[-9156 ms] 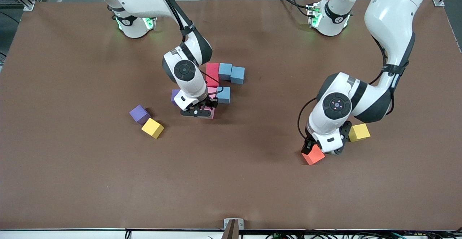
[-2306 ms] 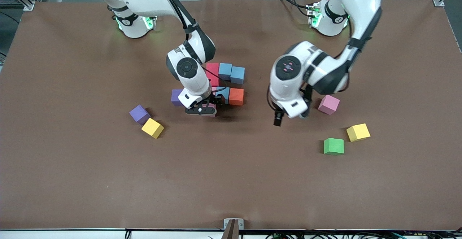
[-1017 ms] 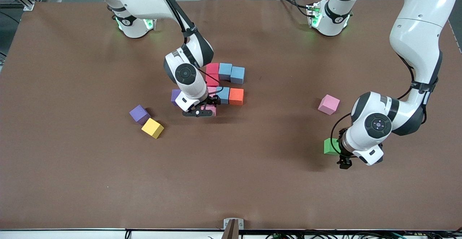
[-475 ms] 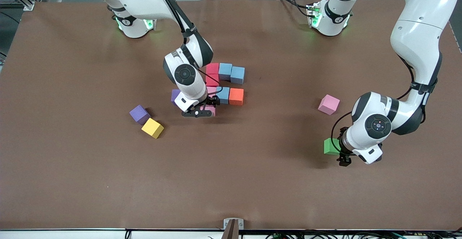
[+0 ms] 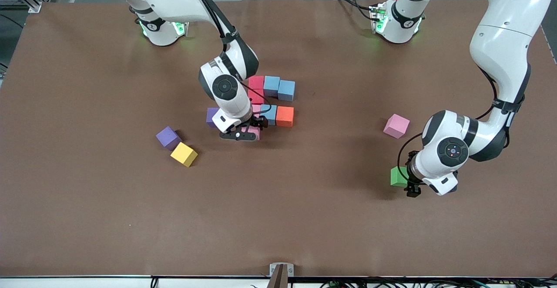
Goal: Arrange 11 blocks into digit 3
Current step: 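Lower the left gripper and grasp the green cube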
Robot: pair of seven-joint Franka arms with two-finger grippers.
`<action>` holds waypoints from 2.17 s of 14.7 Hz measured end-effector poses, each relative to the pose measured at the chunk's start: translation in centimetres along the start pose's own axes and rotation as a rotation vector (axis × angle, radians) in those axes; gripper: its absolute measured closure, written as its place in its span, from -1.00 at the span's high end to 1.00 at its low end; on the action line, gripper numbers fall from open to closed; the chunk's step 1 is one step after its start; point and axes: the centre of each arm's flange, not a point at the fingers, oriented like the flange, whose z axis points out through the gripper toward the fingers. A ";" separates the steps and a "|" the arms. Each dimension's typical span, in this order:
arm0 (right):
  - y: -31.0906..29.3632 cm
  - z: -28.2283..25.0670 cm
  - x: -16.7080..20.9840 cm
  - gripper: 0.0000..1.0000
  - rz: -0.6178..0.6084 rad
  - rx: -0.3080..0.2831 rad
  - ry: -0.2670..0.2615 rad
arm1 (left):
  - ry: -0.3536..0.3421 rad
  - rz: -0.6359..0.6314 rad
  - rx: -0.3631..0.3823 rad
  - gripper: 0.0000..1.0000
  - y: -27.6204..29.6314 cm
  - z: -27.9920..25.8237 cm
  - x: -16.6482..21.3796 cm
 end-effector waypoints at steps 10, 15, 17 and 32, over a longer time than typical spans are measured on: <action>-0.5 0.1 -0.5 1.00 0.014 0.003 -0.003 | -0.022 0.050 -0.021 1.00 -0.5 0.9 0.7; -0.9 0.1 -0.8 1.00 0.014 0.003 -0.004 | -0.032 0.095 -0.025 0.73 -0.7 1.3 1.0; -1.0 0.1 -1.0 1.00 0.012 0.003 -0.004 | -0.035 0.127 -0.026 0.32 -0.7 1.3 0.9; -0.9 0.2 -1.1 1.00 -0.001 -0.010 -0.015 | -0.061 0.123 -0.065 0.14 0.3 -1.0 0.3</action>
